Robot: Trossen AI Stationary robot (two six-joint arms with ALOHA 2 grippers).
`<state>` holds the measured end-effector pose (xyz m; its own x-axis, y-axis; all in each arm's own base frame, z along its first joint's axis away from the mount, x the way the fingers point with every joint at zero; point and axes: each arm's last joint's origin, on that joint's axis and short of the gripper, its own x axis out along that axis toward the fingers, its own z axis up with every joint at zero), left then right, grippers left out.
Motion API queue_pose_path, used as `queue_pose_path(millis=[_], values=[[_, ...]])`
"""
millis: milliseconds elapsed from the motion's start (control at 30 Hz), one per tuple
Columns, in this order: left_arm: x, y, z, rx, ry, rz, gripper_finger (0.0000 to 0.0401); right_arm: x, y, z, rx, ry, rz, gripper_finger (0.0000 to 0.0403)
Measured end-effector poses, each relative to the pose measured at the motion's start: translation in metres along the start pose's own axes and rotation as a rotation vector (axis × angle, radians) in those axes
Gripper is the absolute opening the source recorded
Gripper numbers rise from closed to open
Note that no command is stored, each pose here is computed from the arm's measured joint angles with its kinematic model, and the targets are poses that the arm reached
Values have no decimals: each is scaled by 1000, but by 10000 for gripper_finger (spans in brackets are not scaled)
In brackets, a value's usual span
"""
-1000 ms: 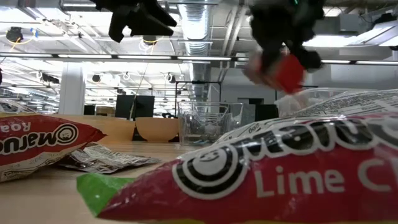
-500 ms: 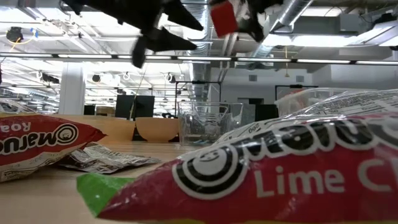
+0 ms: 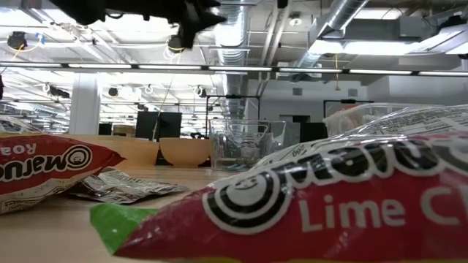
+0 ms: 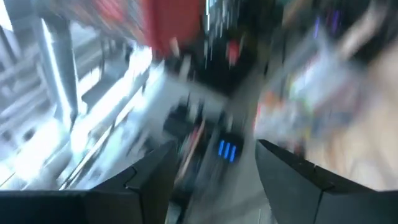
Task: Pick & Place Food Item
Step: Put the red seasoning can into the orange bin
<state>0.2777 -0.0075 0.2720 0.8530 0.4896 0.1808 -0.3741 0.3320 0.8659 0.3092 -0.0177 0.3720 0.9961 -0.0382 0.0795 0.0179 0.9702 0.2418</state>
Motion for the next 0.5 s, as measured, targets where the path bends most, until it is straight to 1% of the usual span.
queue_pose_path(millis=[100, 200, 267, 367, 433, 500], values=[[-16, 14, -4, -77, -206, 5, 213, 0, 1, 3, -3, -20, 42, 302], [-32, 18, -8, -93, -391, -9, 219, 0, 1, 3, -22, -25, 54, 302], [-40, 19, -9, -92, -468, -2, 225, 2, 2, 4, -42, -56, 62, 302], [-43, 22, -10, -30, -497, 55, 236, 10, 0, 2, -53, -116, 89, 302], [-43, 22, -10, 39, -498, 76, 244, 18, -3, 0, -53, -169, 119, 302], [-42, 20, -10, 139, -514, 99, 253, 26, -10, -5, -30, -190, 154, 302]])
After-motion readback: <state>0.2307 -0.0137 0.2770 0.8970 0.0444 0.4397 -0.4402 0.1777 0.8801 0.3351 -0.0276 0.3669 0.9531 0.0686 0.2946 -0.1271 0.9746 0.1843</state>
